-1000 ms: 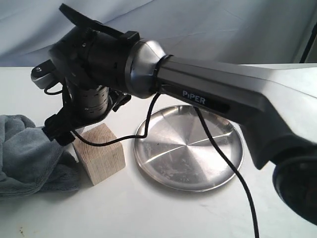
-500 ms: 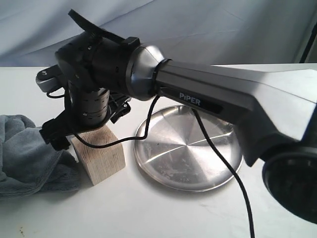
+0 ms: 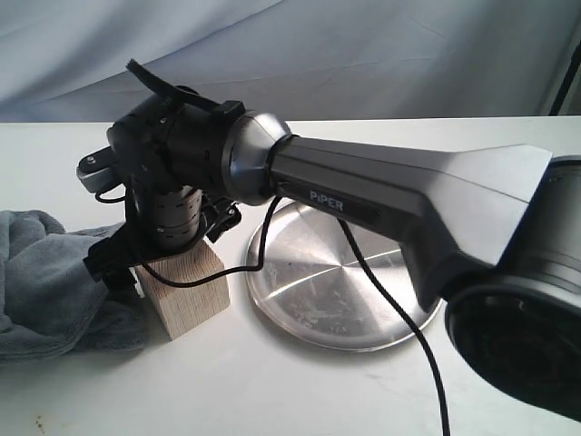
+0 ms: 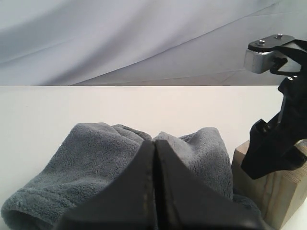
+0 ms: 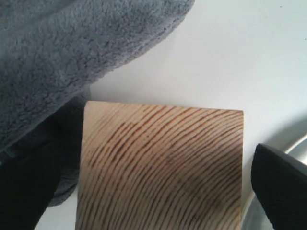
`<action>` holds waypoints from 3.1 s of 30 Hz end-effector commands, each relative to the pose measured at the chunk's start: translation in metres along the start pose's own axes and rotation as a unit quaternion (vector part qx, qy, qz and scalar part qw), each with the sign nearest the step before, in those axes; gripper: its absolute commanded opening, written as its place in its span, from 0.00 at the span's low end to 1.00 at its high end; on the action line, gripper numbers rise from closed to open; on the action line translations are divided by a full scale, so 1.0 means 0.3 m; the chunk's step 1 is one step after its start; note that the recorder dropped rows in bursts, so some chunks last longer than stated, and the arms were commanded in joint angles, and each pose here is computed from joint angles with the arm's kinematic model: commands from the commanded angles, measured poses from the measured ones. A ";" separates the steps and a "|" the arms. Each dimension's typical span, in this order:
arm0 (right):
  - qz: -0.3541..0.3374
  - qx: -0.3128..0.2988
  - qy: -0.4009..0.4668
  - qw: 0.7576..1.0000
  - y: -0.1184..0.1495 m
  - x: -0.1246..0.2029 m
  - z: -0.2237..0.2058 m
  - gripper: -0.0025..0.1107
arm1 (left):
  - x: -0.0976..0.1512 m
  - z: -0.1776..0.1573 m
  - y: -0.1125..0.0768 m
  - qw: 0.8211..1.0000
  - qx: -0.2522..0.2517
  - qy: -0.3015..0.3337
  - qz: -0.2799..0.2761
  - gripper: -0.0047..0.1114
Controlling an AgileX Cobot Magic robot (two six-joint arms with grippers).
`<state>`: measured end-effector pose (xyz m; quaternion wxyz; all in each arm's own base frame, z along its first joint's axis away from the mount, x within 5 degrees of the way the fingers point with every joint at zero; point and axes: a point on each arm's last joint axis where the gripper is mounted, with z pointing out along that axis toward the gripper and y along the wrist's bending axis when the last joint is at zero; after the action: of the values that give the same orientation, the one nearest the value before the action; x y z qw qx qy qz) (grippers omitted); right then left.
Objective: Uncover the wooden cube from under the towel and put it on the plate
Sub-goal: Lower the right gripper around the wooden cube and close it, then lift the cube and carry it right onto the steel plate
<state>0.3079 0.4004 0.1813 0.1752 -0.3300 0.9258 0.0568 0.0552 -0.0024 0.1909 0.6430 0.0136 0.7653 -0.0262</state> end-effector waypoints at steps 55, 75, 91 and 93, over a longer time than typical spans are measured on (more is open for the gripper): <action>0.027 0.035 0.069 0.997 -0.055 0.048 0.136 0.44 | 0.001 0.000 0.000 1.000 0.000 -0.005 -0.005 0.04; -0.007 0.021 0.009 1.000 -0.060 -0.010 -0.051 0.09 | 0.001 0.000 0.000 1.000 0.000 -0.005 -0.004 0.04; -0.021 0.050 0.050 0.997 -0.084 0.013 -0.112 0.09 | 0.001 0.000 0.000 1.000 0.000 -0.005 -0.005 0.04; -0.029 0.068 0.062 0.995 -0.095 0.019 -0.118 0.09 | 0.001 0.000 0.000 1.000 0.000 -0.005 -0.004 0.04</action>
<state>0.3094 0.3746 0.1988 0.1306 -0.3402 0.9312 -0.0082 0.0552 -0.0024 0.1909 0.6430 0.0136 0.7653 -0.0262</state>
